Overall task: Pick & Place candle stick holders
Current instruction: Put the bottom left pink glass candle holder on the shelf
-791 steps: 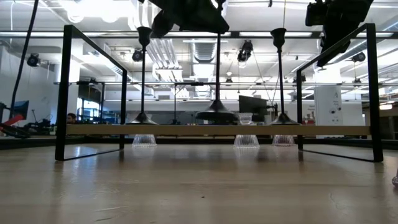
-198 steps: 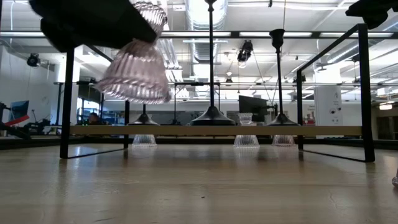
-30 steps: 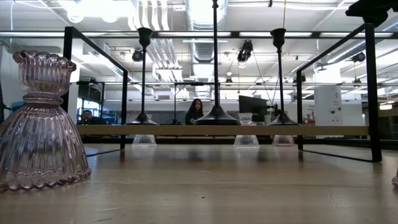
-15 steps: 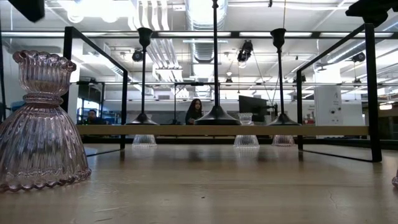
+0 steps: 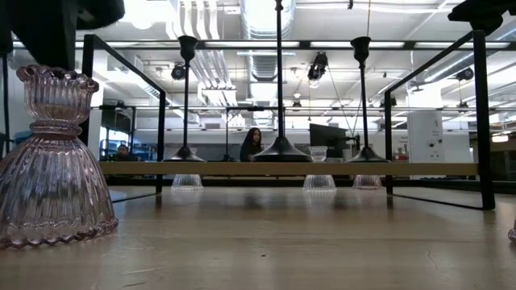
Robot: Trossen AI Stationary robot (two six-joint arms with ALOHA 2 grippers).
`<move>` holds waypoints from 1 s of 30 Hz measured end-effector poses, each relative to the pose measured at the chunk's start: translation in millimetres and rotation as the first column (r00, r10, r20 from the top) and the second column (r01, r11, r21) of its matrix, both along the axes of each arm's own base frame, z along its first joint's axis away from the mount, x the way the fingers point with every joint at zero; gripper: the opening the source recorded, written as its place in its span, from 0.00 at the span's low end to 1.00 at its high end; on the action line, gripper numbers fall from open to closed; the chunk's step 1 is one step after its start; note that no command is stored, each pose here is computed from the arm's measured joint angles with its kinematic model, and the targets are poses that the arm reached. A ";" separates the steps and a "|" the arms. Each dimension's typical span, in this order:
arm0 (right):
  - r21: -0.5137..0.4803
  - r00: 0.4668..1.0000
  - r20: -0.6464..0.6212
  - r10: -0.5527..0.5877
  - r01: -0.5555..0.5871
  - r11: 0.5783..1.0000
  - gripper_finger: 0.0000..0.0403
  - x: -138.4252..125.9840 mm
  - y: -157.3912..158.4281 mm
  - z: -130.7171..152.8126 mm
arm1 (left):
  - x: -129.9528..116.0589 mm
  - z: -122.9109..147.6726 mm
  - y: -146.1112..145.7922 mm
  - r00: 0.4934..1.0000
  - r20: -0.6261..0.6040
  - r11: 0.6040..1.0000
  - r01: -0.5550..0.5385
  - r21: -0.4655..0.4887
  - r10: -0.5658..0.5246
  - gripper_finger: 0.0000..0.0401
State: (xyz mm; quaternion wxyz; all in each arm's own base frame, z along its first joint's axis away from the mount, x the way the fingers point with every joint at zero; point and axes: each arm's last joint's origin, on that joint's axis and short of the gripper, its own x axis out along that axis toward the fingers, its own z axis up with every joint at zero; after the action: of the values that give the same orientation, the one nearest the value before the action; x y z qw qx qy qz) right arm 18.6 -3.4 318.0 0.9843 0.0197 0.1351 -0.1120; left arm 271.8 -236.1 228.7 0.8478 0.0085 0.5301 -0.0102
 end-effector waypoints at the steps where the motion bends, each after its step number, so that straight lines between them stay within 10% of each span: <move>1: 0.000 1.000 0.000 0.000 0.000 1.000 0.16 0.0 0.0 0.0 | 1.4 -2.9 0.3 1.000 -0.010 1.000 0.000 0.004 0.000 0.44; 10: 0.000 1.000 0.000 0.000 0.000 1.000 0.16 0.0 0.0 0.0 | 11.0 -18.1 1.9 0.999 0.018 0.999 -0.039 -0.011 0.039 0.41; 20: 0.000 1.000 0.000 0.000 0.000 1.000 0.16 0.0 0.0 0.0 | 11.9 -24.5 4.9 0.994 0.037 0.995 -0.100 -0.027 0.101 0.11; 30: 0.000 1.000 0.000 0.000 0.000 1.000 0.16 0.1 0.0 0.0 | 13.4 -16.9 5.1 0.995 0.040 0.995 -0.095 -0.011 0.096 0.09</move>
State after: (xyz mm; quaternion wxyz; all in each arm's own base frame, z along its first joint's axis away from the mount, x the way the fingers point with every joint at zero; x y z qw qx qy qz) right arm 18.6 -3.5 318.0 0.9842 0.0198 0.1353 -0.1121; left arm 285.2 -231.0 211.8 0.8579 -0.0205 0.5126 0.0282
